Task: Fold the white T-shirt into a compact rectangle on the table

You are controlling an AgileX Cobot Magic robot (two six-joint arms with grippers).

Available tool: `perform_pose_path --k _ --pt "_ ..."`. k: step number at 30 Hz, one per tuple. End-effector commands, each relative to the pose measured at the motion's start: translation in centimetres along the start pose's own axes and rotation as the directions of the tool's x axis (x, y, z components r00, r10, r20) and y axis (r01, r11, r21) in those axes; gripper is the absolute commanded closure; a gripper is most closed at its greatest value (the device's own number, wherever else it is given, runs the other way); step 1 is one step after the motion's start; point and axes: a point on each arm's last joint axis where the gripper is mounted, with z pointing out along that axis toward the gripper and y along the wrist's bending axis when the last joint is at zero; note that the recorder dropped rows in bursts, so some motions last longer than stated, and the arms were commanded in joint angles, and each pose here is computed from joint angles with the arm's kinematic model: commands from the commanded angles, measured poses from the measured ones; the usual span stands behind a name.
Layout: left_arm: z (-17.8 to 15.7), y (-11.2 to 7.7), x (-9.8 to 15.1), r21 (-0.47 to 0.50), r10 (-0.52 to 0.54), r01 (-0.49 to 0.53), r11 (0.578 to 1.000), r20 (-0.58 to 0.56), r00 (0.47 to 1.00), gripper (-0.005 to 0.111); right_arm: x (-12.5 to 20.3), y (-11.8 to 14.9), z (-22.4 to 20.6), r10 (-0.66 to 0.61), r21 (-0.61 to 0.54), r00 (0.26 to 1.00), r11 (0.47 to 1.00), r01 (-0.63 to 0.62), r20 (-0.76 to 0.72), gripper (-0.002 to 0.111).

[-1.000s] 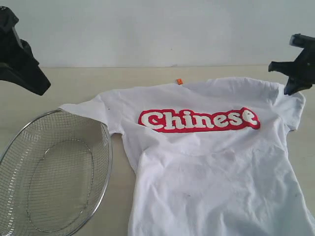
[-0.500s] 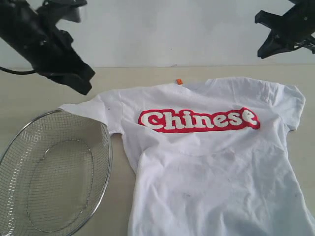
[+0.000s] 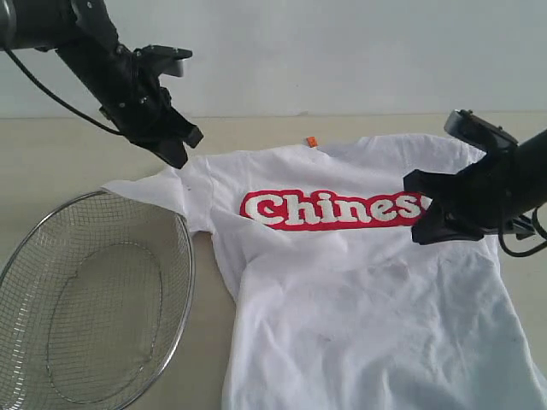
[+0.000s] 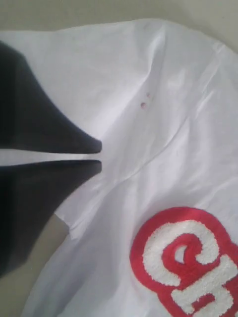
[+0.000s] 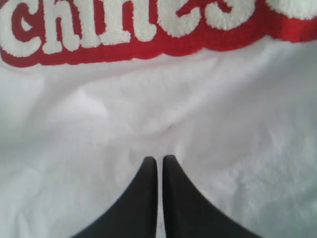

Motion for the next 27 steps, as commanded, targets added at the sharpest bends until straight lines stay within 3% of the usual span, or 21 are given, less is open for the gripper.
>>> perform_pose_path --k 1,11,15,20,23,25,27 --pt "0.7 0.3 0.0 0.004 -0.008 0.008 1.000 -0.004 1.000 0.102 -0.2 0.6 -1.2 -0.013 -0.006 0.997 1.000 0.013 0.074 0.108" --pt "2.4 1.9 -0.2 -0.041 0.014 -0.015 0.999 -0.040 0.999 0.102 -0.5 0.9 -1.3 -0.026 -0.025 0.994 0.999 0.029 0.111 0.108" --pt "2.9 3.9 -0.1 -0.050 -0.058 0.056 0.997 -0.043 0.997 0.102 -0.4 1.0 -1.3 -0.037 -0.034 0.994 0.999 0.040 0.099 0.108" --pt "3.8 4.0 0.2 -0.029 -0.065 0.063 0.998 -0.082 0.995 0.102 -0.3 1.1 -1.3 -0.057 -0.039 0.994 0.997 0.061 0.092 0.108" --pt "1.8 4.2 -0.2 -0.014 -0.069 0.068 0.998 -0.090 0.994 0.102 -0.2 1.1 -1.3 -0.082 -0.046 0.993 0.995 0.086 0.085 0.108" --pt "-0.7 4.8 -0.5 0.001 -0.140 0.140 0.990 -0.013 0.990 0.102 -0.1 1.3 -1.3 -0.096 -0.066 0.992 0.993 0.101 0.077 0.108" --pt "-4.3 5.6 -0.4 0.080 -0.242 0.236 0.968 0.065 0.968 0.102 -0.1 2.4 -1.3 -0.117 -0.151 0.990 0.980 0.128 0.083 0.108"
